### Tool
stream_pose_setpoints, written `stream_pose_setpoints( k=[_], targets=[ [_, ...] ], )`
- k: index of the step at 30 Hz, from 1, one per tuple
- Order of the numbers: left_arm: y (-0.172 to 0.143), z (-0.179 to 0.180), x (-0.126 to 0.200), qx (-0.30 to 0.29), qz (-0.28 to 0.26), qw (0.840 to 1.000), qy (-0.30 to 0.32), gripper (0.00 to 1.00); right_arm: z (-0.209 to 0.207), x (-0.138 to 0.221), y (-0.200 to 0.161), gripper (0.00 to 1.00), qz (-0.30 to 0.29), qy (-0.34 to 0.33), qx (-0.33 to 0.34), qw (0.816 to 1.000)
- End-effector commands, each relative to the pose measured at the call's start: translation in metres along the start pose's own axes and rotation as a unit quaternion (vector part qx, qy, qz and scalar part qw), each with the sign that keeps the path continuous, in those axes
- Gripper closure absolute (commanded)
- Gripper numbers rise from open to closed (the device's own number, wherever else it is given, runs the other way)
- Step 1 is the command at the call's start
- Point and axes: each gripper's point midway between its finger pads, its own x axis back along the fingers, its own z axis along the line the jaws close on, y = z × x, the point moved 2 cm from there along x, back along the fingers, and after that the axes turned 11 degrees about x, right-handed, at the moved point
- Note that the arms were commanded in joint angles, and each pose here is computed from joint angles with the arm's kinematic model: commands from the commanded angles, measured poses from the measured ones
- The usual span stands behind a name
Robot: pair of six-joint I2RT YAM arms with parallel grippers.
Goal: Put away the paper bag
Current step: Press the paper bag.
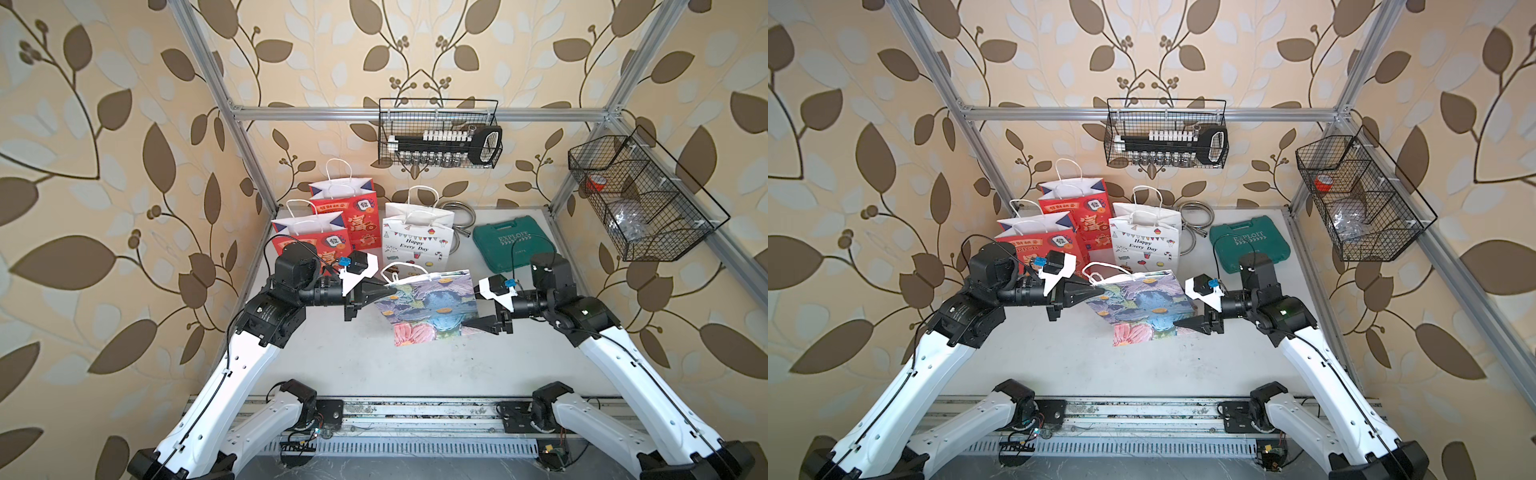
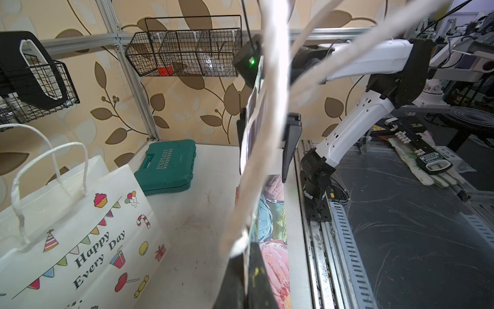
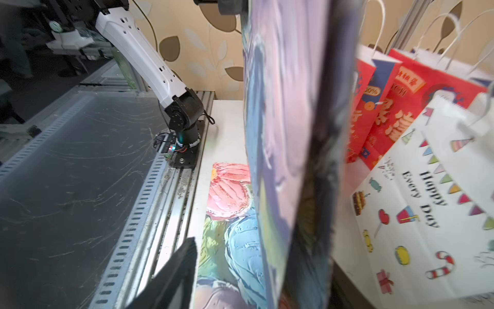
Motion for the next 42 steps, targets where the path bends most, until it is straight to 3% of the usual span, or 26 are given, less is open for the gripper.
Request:
stream_pose_setpoints(
  k=[1,5,11,14,20,22,29,34,36,38,42],
  targets=[
    [0.015,-0.007,0.006,-0.035,-0.009,0.999,0.008,1.00,-0.010,0.025,0.015,0.28,0.027,-0.080,0.023,0.996],
    [0.018,-0.009,0.008,-0.039,-0.014,0.999,0.011,1.00,-0.010,0.043,-0.016,0.10,0.112,-0.152,0.044,0.981],
    [0.027,-0.016,0.011,-0.040,-0.023,0.999,-0.003,1.00,0.004,0.047,-0.067,0.06,0.201,-0.162,0.066,0.964],
    [0.032,-0.021,0.011,-0.037,-0.028,0.999,-0.019,1.00,0.011,0.038,-0.070,0.06,0.186,-0.128,0.059,0.972],
    [0.040,-0.029,0.010,-0.015,-0.035,0.998,-0.057,1.00,0.013,0.020,-0.040,0.05,0.094,-0.053,0.045,0.993],
    [0.040,-0.027,0.010,-0.014,-0.033,0.998,-0.054,1.00,0.009,0.021,-0.037,0.05,0.095,-0.053,0.052,0.993],
    [0.033,-0.017,0.012,-0.039,-0.013,0.999,0.000,1.00,-0.006,0.052,-0.061,0.05,0.205,-0.177,0.108,0.957],
    [0.033,-0.016,0.012,-0.046,-0.012,0.999,0.001,1.00,-0.002,0.070,-0.077,0.05,0.271,-0.213,0.128,0.930],
    [0.036,-0.020,0.012,-0.041,-0.019,0.999,-0.012,1.00,0.003,0.070,-0.091,0.05,0.297,-0.197,0.130,0.925],
    [0.042,-0.024,0.012,-0.038,-0.029,0.998,-0.028,1.00,0.011,0.062,-0.098,0.05,0.294,-0.155,0.123,0.935],
    [0.051,-0.034,0.014,-0.024,-0.043,0.997,-0.058,1.00,0.012,0.043,-0.075,0.05,0.214,-0.116,0.089,0.966]
  ],
)
